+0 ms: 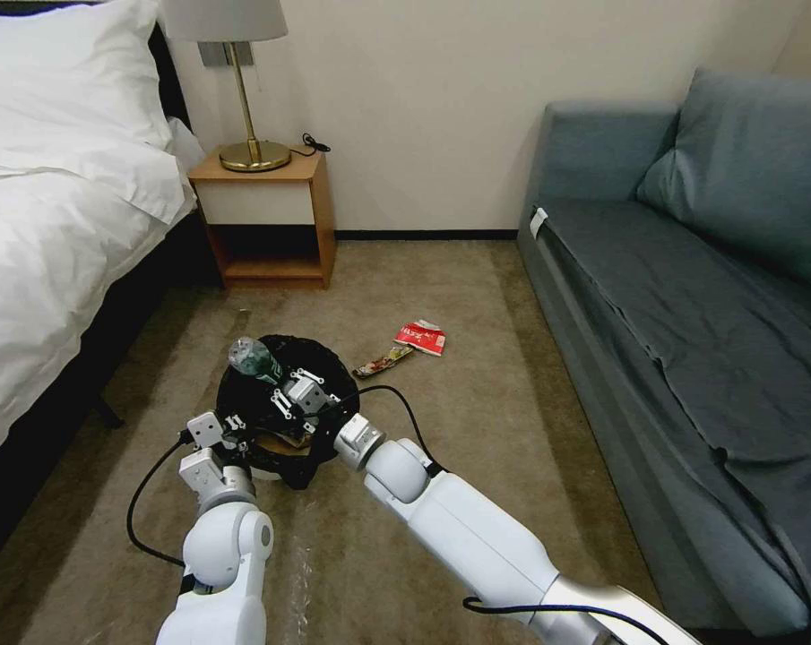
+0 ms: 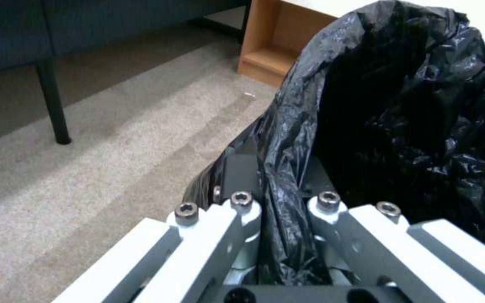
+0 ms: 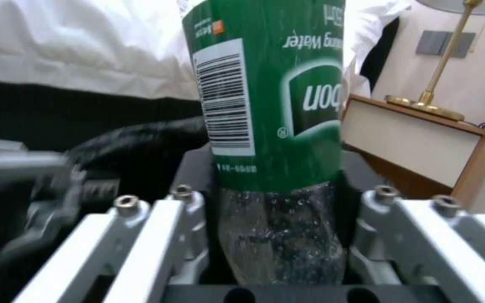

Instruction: Pick up the trash bin, then pick up the garbage on the floor and place it into the trash bin.

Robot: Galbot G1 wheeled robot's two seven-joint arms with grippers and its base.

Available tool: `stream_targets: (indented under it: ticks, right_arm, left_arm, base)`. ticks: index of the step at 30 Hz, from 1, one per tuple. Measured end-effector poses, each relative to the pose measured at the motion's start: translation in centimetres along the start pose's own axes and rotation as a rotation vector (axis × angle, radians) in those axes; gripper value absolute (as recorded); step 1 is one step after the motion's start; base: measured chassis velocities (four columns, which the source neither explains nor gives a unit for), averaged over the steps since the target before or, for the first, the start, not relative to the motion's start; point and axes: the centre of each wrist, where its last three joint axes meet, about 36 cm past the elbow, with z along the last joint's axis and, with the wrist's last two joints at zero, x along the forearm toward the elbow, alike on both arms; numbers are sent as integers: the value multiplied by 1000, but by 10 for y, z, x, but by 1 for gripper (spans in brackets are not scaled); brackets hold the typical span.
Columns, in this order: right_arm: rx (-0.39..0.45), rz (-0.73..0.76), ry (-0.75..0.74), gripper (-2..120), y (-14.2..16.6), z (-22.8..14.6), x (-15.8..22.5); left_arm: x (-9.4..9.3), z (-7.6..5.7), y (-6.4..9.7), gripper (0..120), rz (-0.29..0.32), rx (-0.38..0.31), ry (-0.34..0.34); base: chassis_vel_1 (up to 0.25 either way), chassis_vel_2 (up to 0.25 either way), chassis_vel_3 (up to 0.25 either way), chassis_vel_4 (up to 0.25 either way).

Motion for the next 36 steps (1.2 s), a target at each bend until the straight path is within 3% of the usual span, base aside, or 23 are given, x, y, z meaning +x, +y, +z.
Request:
stream_targets:
  ticks: [7, 13, 17, 20, 23, 25, 26, 28, 32, 34, 36]
  right_arm:
    - [3, 7, -16, 65, 2, -3, 4]
    - [9, 18, -37, 88, -1, -10, 2]
    - [14, 30, -54, 97, -6, -16, 2]
    - [19, 102, -95, 99, -26, -32, 7]
    - [8, 272, -59, 100, -69, -54, 41]
    - [2, 349, -39, 100, -80, -57, 59]
    - [2, 349, -39, 100, -80, -57, 59]
    - [-8, 512, 1, 100, -93, -49, 97]
    - [-21, 672, 43, 100, -101, -36, 136]
    - [-47, 838, 62, 100, -102, -25, 170]
    - [-57, 862, 63, 100, -101, -24, 174]
  left_arm:
    - [0, 3, -6, 4, 4, -4, 2]
    - [2, 0, -1, 4, -7, -9, -9]
    - [1, -2, 1, 4, -13, -11, -13]
    - [0, -5, 6, 4, -22, -12, -21]
    - [-1, -11, 9, 4, -6, -3, -26]
    - [-3, -13, 9, 4, 5, -5, -26]
    - [-3, -13, 9, 4, 5, -5, -26]
    - [-6, -19, 12, 4, 22, -9, -29]
    - [-9, -22, 16, 4, 47, -11, -26]
    - [-13, -21, 17, 4, 81, -22, -20]
    - [-13, -20, 17, 4, 85, -23, -18]
  base:
    - [0, 0, 0, 0]
    - [0, 0, 0, 0]
    - [0, 0, 0, 0]
    - [0, 0, 0, 0]
    - [0, 0, 0, 0]
    - [0, 0, 0, 0]
    - [0, 0, 0, 0]
    - [0, 0, 0, 0]
    - [0, 0, 0, 0]
    - [0, 0, 0, 0]
    - [0, 0, 0, 0]
